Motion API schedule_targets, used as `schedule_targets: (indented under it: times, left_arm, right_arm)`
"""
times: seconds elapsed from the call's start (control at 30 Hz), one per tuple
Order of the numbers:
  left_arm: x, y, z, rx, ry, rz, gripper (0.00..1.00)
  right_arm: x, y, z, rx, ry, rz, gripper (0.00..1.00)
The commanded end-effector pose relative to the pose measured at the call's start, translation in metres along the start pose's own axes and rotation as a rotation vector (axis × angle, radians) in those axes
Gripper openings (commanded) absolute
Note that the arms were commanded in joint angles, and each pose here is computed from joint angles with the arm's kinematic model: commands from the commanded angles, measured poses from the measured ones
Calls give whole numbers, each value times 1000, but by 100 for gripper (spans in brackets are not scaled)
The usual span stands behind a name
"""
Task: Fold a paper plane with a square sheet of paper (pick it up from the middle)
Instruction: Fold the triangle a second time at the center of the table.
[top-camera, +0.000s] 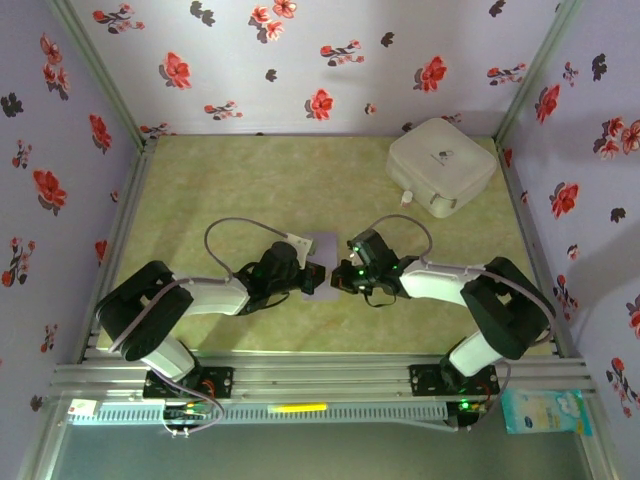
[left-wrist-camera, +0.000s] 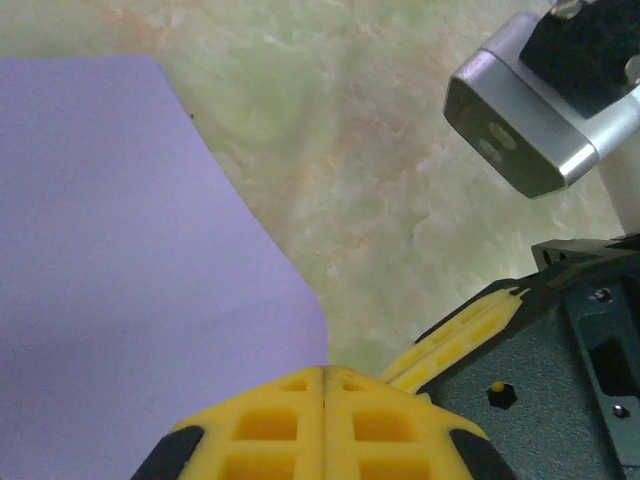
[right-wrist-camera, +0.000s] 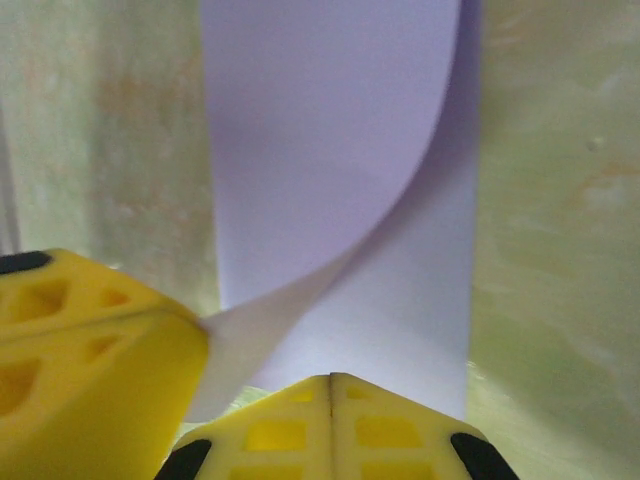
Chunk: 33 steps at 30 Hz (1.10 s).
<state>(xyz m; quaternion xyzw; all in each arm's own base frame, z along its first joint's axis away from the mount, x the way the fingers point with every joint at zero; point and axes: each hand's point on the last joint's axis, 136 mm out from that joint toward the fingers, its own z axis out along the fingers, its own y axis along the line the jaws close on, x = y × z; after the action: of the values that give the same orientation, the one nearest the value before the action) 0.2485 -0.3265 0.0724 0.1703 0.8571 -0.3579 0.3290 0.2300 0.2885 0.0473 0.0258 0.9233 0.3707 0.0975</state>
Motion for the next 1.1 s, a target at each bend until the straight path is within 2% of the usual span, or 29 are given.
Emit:
schedule_targets:
  times: [0.0,0.37,0.57,0.63,0.8,1.07]
  left_arm:
    - [1,0,0,11,0,-11,1]
    - [13,3,-7,-2,72,12,14]
    - [12,2,-11,12,82,10,16]
    - [12,2,-13,14,90,11,14]
    - [13,4,-14,21,102,13,0]
    - [11,1,-14,36,104,50,0]
  right_arm:
    - [-2,5,6,-56,1,41,0]
    - [-5,2,11,-54,-13,59,0]
    - [-6,1,12,-47,-11,58,0]
    - [-5,1,12,-44,-10,58,0]
    - [-5,1,11,-44,-9,55,0]
    - [0,-4,8,-21,-2,55,0]
